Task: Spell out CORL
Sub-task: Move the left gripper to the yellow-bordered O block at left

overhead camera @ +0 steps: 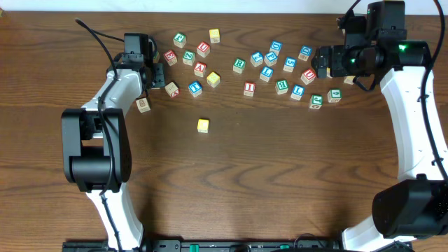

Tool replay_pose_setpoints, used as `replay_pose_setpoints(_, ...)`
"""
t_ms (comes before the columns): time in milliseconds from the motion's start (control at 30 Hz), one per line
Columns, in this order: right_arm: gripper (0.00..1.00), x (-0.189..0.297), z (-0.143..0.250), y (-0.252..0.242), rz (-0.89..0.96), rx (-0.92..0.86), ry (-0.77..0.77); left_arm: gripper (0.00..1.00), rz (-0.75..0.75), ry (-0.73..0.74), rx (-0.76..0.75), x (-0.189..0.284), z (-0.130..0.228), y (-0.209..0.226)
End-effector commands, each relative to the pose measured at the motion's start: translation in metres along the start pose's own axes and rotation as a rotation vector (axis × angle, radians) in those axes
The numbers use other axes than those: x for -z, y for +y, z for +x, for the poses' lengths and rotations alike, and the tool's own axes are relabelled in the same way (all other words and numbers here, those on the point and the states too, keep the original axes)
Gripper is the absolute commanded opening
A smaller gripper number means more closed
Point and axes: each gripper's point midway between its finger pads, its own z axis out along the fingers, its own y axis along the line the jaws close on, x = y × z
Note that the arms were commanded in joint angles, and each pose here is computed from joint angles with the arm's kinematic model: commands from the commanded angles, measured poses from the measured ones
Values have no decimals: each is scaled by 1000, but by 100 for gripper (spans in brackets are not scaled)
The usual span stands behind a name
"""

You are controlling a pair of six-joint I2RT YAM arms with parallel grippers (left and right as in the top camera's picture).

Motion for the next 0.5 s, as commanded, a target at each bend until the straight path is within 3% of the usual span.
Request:
replay_pose_setpoints(0, 99, 6, -7, 9, -14, 30, -22, 43, -3, 25, -12, -8, 9, 0)
replay_pose_setpoints(467, 99, 6, -7, 9, -14, 30, -22, 43, 2, 30, -23, -8, 12, -6)
